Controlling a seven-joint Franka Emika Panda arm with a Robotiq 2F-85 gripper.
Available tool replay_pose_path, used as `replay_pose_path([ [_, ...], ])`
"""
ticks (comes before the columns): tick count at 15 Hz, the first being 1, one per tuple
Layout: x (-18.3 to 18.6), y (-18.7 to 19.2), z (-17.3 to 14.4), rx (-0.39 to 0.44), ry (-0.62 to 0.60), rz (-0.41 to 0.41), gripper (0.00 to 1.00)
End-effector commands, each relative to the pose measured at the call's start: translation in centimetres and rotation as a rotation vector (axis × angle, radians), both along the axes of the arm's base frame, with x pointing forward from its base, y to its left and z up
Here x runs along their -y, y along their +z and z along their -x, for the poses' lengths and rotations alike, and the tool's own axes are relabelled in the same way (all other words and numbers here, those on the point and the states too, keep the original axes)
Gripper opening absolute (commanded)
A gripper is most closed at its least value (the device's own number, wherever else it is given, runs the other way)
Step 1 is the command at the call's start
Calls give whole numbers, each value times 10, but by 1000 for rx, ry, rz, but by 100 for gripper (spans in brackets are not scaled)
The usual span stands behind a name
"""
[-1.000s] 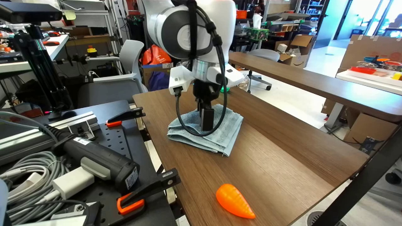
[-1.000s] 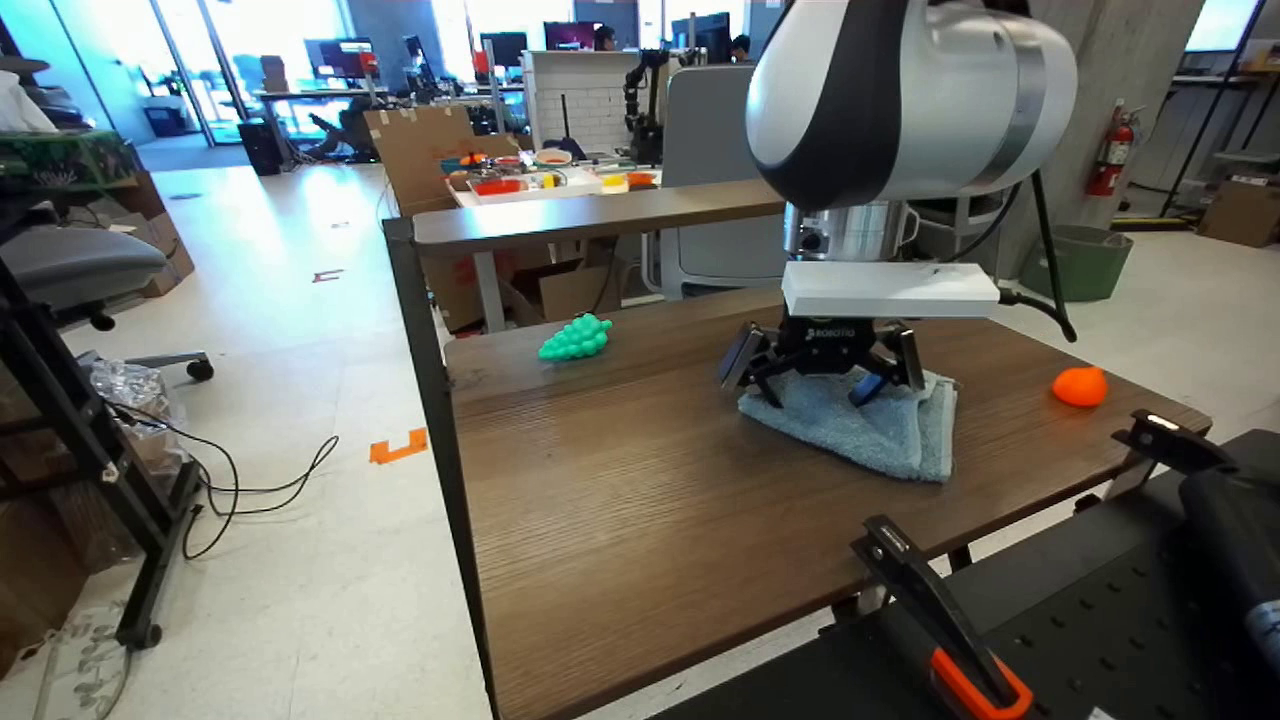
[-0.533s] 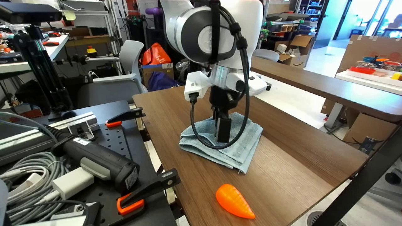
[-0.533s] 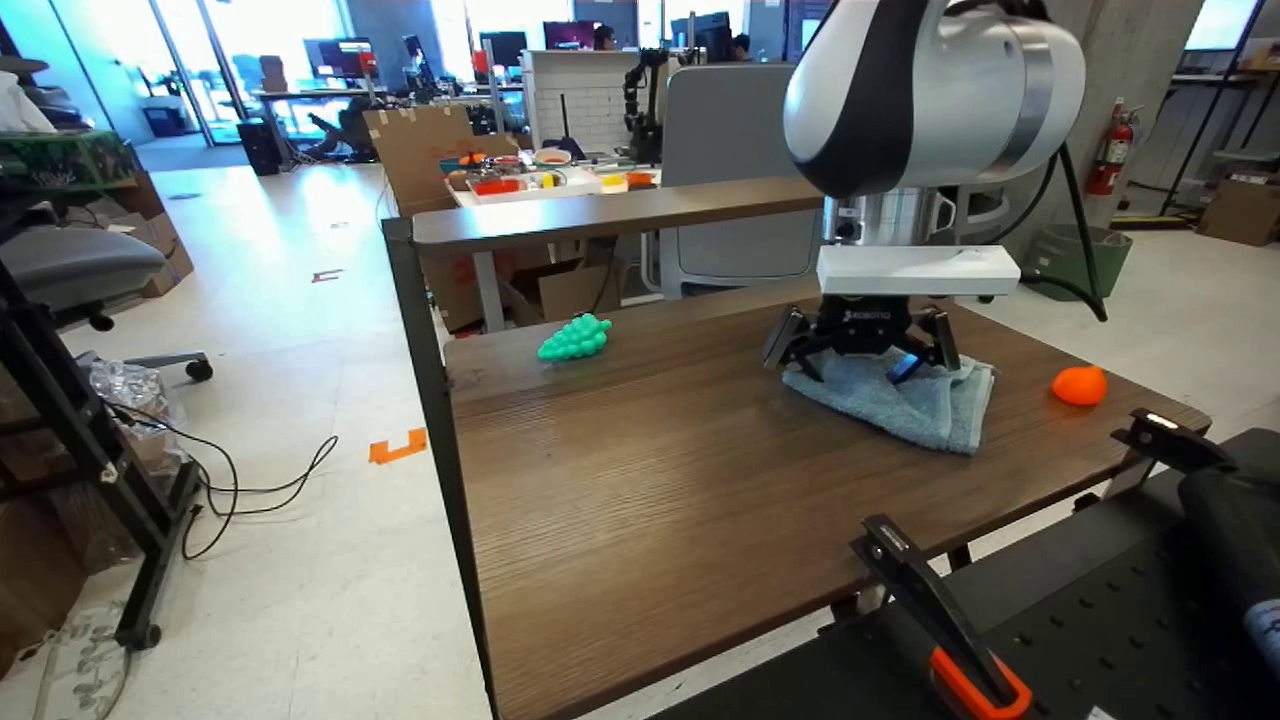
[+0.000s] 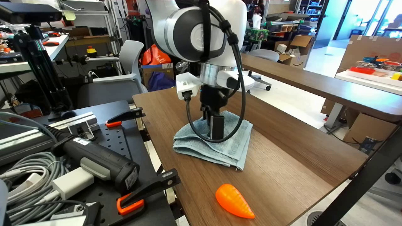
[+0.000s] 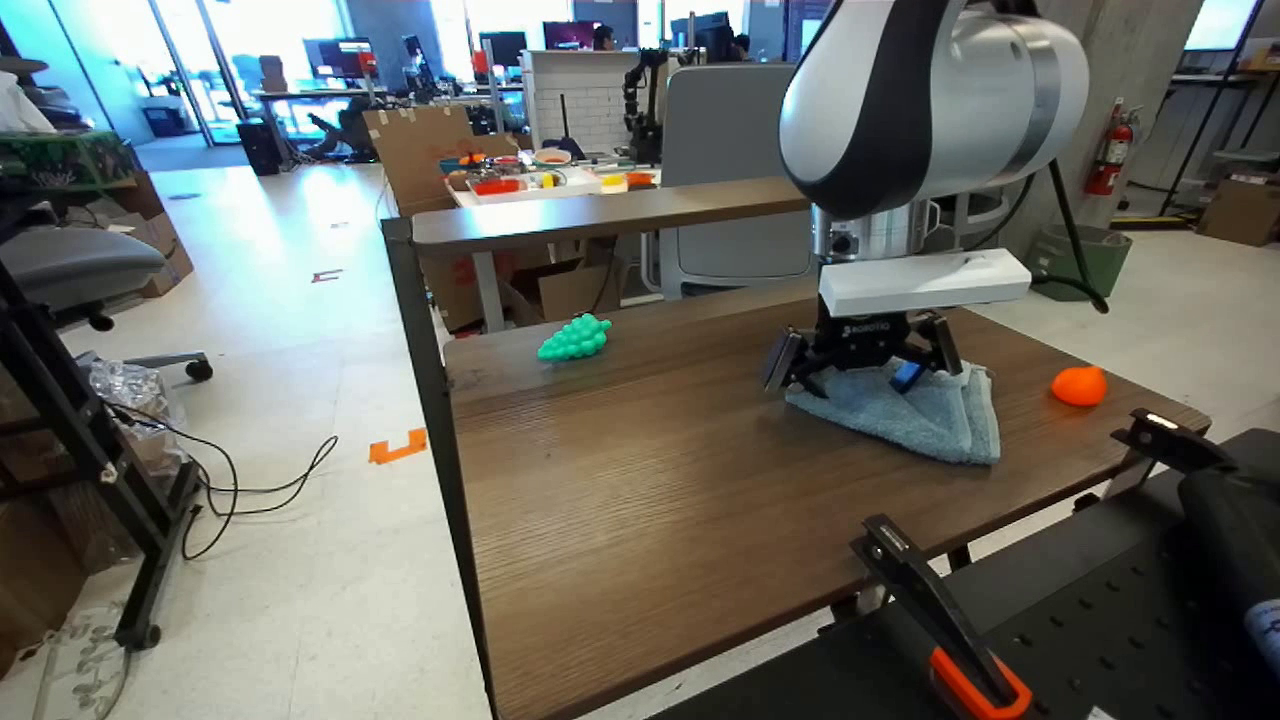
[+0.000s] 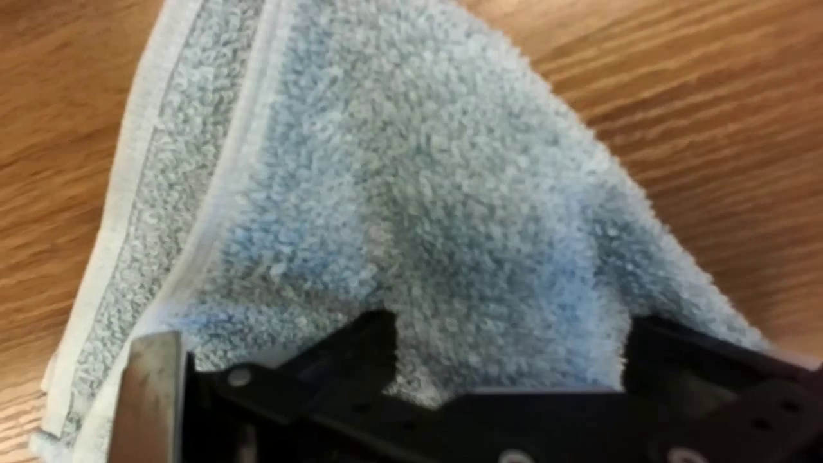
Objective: Wipe the surface of the table with the grey towel.
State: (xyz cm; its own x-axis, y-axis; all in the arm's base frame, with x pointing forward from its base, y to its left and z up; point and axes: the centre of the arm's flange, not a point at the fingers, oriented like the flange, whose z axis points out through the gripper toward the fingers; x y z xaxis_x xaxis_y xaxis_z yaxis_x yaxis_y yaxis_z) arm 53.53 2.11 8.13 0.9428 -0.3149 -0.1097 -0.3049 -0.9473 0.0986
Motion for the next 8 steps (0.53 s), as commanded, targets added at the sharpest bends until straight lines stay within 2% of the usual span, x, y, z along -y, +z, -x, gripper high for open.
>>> replay_pose_path([
  [1,-17,-51,46,-109,73,27,100],
  [4,-15,-48,32,-83,35,34,100],
  [8,8,-46,0,-49,-99,35,100],
])
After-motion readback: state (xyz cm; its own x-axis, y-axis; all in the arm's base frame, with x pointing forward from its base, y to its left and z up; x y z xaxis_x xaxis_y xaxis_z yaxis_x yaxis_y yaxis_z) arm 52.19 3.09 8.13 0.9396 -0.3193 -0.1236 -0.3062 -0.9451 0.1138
